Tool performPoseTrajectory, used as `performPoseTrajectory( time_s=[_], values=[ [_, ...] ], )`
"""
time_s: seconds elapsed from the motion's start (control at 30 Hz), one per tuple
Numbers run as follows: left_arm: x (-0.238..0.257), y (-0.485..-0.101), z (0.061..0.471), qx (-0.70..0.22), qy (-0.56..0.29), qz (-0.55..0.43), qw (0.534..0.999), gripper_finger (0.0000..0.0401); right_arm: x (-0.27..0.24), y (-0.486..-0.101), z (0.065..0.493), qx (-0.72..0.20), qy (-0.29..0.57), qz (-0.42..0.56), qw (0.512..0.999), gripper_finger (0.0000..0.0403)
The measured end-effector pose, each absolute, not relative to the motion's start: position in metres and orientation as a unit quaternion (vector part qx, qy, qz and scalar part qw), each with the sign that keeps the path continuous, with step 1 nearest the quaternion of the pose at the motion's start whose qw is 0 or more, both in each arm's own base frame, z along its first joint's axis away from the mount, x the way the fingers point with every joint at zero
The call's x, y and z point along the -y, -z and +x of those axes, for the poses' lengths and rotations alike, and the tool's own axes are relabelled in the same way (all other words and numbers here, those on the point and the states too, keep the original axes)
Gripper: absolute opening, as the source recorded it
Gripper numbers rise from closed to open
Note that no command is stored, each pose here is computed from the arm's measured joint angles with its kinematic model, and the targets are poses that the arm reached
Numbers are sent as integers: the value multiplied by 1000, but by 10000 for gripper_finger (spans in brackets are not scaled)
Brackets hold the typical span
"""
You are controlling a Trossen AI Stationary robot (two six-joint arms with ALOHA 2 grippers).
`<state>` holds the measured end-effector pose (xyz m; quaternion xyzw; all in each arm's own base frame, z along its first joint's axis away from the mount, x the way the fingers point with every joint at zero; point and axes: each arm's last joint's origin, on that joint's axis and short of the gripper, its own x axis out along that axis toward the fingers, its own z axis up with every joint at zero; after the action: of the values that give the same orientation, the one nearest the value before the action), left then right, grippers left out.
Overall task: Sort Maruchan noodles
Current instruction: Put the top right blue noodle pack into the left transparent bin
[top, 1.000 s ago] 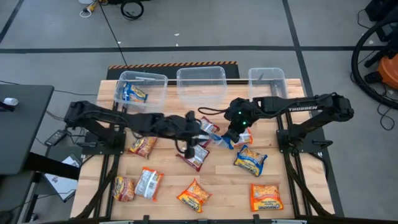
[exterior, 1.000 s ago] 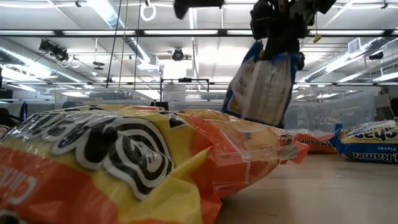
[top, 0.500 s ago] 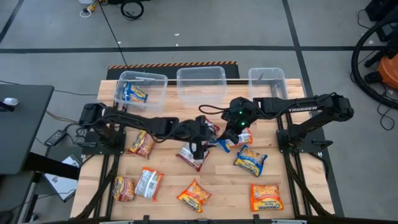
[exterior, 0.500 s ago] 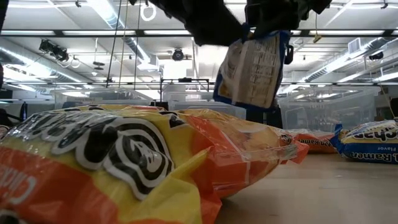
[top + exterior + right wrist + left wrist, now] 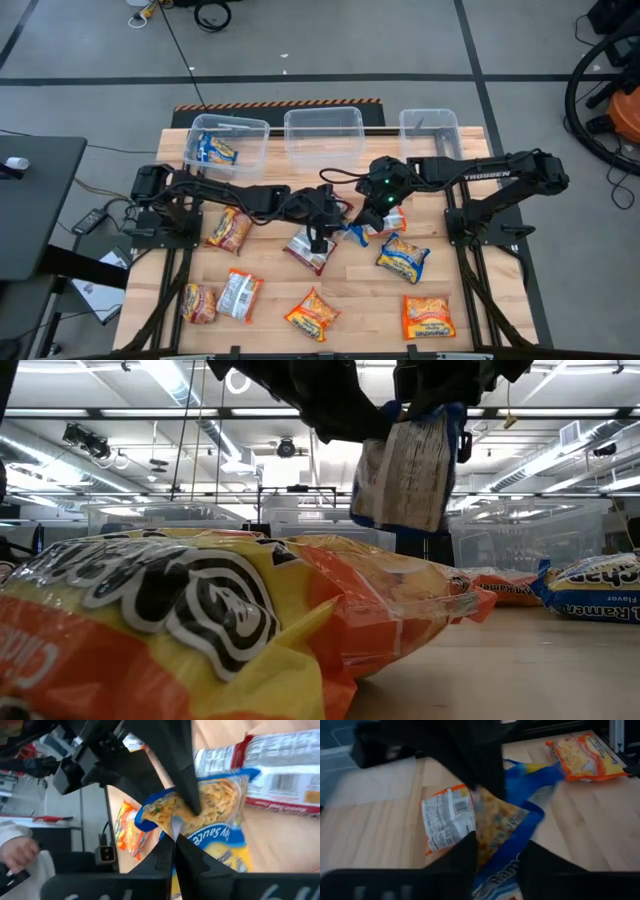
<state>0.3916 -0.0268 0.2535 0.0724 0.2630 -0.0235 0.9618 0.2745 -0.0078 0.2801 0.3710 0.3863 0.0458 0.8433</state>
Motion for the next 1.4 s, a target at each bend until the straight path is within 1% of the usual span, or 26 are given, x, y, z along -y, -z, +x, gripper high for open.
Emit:
performPoseTrajectory(
  time_s=[0.13, 0.17, 0.33, 0.43, 0.53, 0.63, 0.77, 0.83, 0.93, 1.03, 1.17, 1.27, 1.4],
  values=[
    [24, -254, 392, -263, 23, 63, 962, 23, 8, -280, 275, -383, -41, 366, 847, 51],
    [22, -255, 391, -263, 22, 55, 963, 13, 8, -280, 275, -383, -41, 364, 848, 61],
    [17, -269, 380, -270, 16, 32, 962, 10, 12, -287, 270, -368, -54, 343, 863, 126],
    [11, -281, 364, -293, 6, 19, 956, 7, 19, -308, 262, -338, -50, 326, 881, 163],
    [1, -302, 343, -298, -26, -2, 954, 6, 24, -334, 250, -294, -33, 301, 907, 186],
    [-14, -328, 316, -281, -98, -25, 954, 5, 26, -356, 234, -245, -6, 282, 927, 194],
    [-40, -362, 272, -234, -245, -78, 938, 6, 26, -373, 213, -204, 27, 273, 940, 193],
    [-53, -372, 248, -209, -336, -113, 911, 6, 25, -377, 205, -192, 40, 269, 943, 193],
    [-68, -379, 213, -174, -466, -156, 853, 6, 22, -380, 196, -191, 53, 268, 943, 193],
    [-77, -371, 184, -132, -553, -192, 800, 6, 20, -379, 193, -197, 58, 266, 942, 192],
    [-89, -331, 162, -91, -612, -248, 746, 6, 17, -377, 193, -207, 64, 262, 940, 192],
    [-98, -298, 157, -58, -628, -268, 728, 6, 14, -375, 196, -214, 61, 260, 940, 192],
    [-113, -266, 160, 5, -618, -297, 727, 6, 11, -372, 201, -227, 55, 259, 937, 192]
  ],
)
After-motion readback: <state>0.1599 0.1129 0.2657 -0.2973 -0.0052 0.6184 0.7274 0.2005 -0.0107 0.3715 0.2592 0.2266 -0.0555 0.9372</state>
